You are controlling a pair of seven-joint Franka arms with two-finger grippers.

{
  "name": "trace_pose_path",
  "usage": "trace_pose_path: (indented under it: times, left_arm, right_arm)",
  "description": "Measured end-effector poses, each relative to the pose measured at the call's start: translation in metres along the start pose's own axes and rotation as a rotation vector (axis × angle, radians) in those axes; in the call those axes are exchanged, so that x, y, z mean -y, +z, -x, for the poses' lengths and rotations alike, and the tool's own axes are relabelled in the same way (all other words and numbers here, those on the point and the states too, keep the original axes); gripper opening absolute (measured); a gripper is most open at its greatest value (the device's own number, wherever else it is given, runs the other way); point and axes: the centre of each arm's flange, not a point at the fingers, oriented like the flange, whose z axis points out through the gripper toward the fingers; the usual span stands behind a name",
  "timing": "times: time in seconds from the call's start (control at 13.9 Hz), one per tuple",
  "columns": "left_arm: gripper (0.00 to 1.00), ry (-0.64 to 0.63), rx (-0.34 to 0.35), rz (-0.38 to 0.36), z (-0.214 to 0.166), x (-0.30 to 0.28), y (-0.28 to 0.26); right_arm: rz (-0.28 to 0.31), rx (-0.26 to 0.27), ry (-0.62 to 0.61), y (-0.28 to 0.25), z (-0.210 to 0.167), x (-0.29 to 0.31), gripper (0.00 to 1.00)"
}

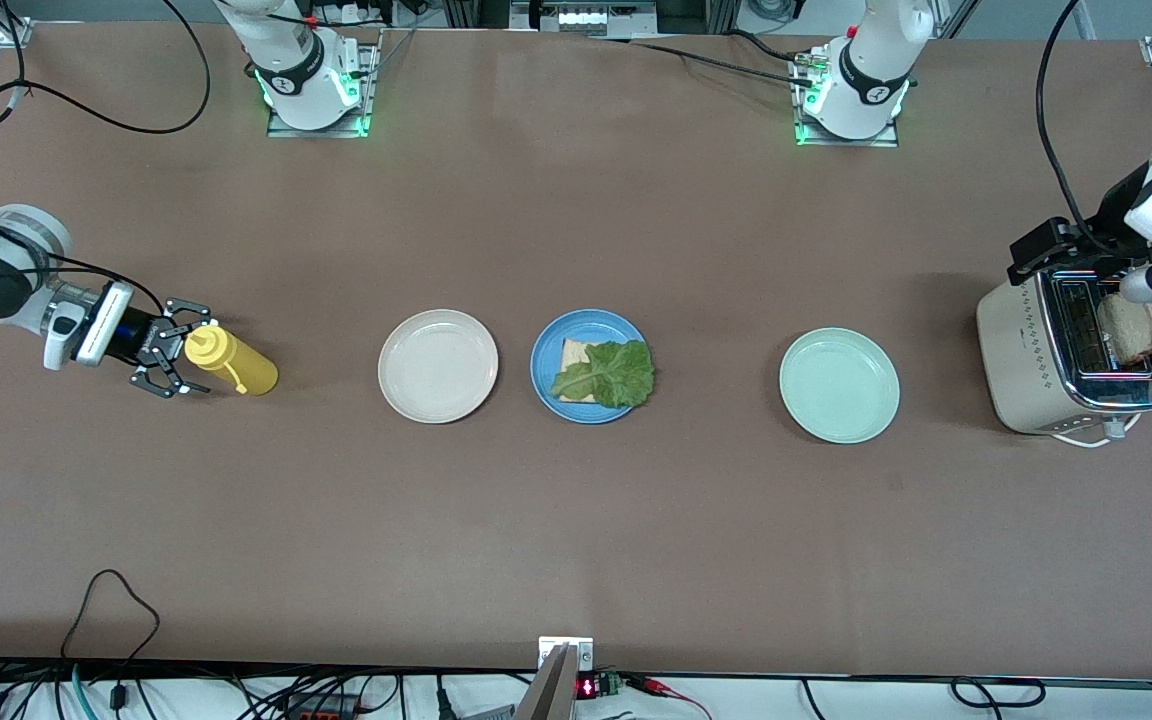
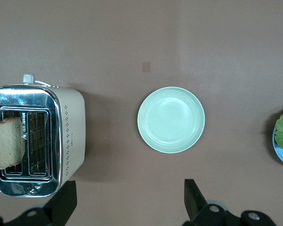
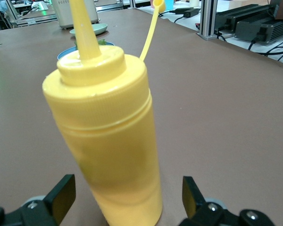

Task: Make sandwich in blue plate with both arms
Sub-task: 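Lift the bottle and carry it over the blue plate with the right gripper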

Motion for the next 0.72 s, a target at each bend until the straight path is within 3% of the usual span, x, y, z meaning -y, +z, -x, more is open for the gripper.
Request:
trace_pose_path:
  times: [0.51, 0.72]
  left_arm:
    - [1.00, -0.004, 0.000, 0.000, 0.000, 0.002, 0.000]
    - [1.00, -0.005, 0.000, 0.000, 0.000, 0.003, 0.000]
  right_arm:
    - [-0.001, 0.002, -0.019, 0.031, -0.022, -0.005, 1.00]
    - [-0.003, 0.006, -0.022, 0.035, -0.024, -0.005, 0.92]
